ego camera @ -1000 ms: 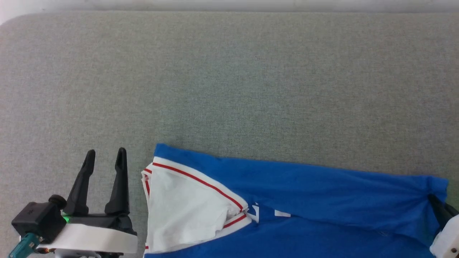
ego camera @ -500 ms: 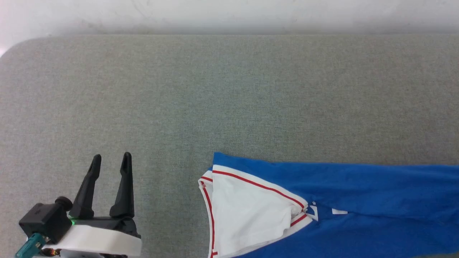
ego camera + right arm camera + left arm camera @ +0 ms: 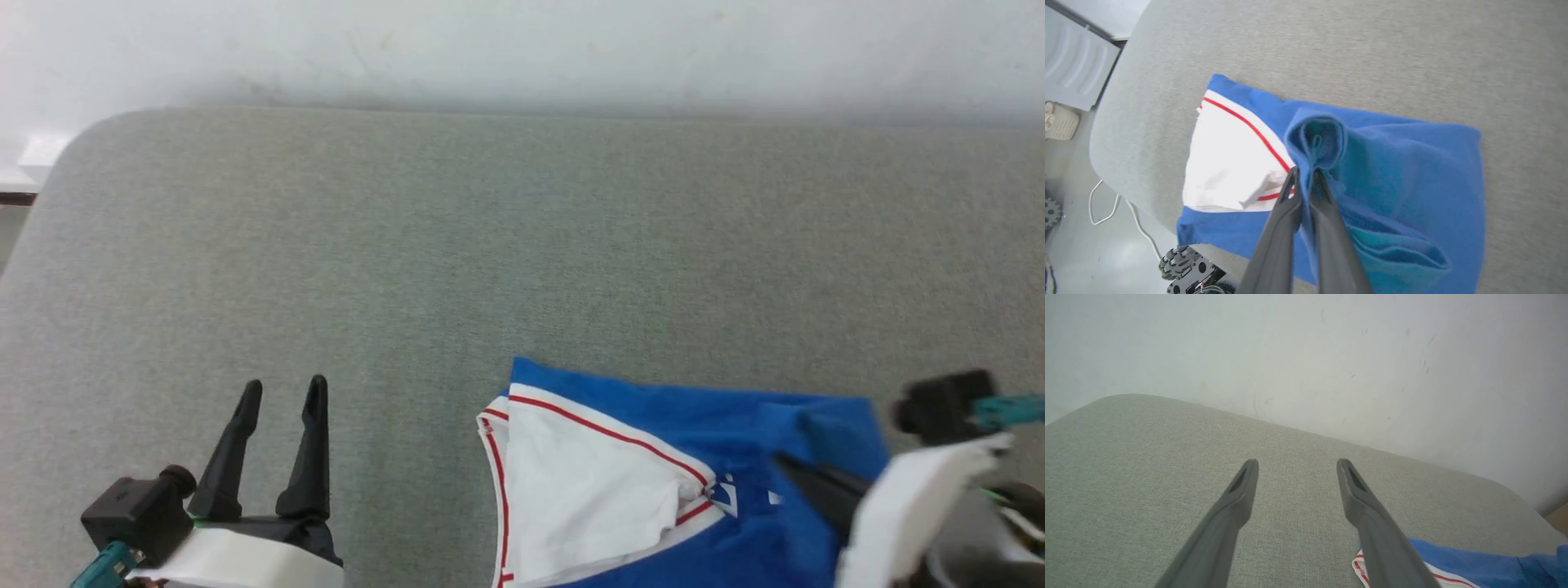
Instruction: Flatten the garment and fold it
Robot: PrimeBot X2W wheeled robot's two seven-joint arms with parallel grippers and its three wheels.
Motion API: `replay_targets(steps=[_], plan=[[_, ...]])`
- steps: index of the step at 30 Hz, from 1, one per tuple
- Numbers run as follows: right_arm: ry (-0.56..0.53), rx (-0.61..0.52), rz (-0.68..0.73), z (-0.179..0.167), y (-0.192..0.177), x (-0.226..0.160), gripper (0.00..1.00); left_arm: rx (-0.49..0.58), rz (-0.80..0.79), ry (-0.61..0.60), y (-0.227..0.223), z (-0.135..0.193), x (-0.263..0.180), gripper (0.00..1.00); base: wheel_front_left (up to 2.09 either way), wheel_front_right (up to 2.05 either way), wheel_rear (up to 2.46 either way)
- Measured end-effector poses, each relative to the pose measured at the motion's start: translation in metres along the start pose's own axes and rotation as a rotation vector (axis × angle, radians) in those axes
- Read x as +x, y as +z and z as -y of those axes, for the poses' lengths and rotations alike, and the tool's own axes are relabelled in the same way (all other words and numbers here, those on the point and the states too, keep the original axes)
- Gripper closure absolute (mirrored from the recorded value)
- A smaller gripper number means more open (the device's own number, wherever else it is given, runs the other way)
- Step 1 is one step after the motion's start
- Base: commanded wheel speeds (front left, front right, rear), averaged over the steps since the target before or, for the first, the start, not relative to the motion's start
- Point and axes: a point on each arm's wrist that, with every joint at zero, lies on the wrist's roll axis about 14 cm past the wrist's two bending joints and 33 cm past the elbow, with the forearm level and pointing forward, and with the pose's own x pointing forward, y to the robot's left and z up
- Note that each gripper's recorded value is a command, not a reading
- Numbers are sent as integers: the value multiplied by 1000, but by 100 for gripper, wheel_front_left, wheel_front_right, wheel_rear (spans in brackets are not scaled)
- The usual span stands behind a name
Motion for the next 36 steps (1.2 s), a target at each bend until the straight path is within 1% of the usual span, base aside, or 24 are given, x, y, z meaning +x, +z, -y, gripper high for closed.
replay_targets(steps=[6,11,13,15,17,24,25,26,27,29,32,36], plan=[[250,-120,-4,-85,11,15,100,-4,8,13,5,-4,-11,0,0,0,0],[396,-194,-25,-133,8,24,100,-7,21,37,10,-10,-20,0,0,0,0],[432,-223,-28,-147,6,30,100,-12,23,46,10,-12,-23,0,0,0,0],[455,-237,-39,-156,1,40,100,-20,21,55,10,-14,-25,0,0,0,0],[443,-263,-71,-157,-8,53,100,-26,17,63,8,-15,-28,0,0,0,0],[354,-315,-180,-137,-49,101,100,-50,-22,84,-6,-18,-30,0,0,0,0],[348,-311,-184,-135,-53,106,85,-51,-27,87,-8,-18,-31,0,0,0,0],[340,-307,-188,-132,-56,111,49,-52,-30,92,-9,-19,-31,0,0,0,0],[327,-308,-192,-127,-59,115,0,-54,-32,96,-10,-20,-31,0,0,0,0],[312,-300,-190,-122,-62,121,0,-55,-33,100,-10,-21,-31,0,0,0,0],[337,-289,-162,-129,-55,123,0,-56,-32,98,-11,-21,-31,0,0,0,0],[363,-245,-80,-136,-29,115,0,-62,-33,82,-11,-16,-28,0,0,0,0]])
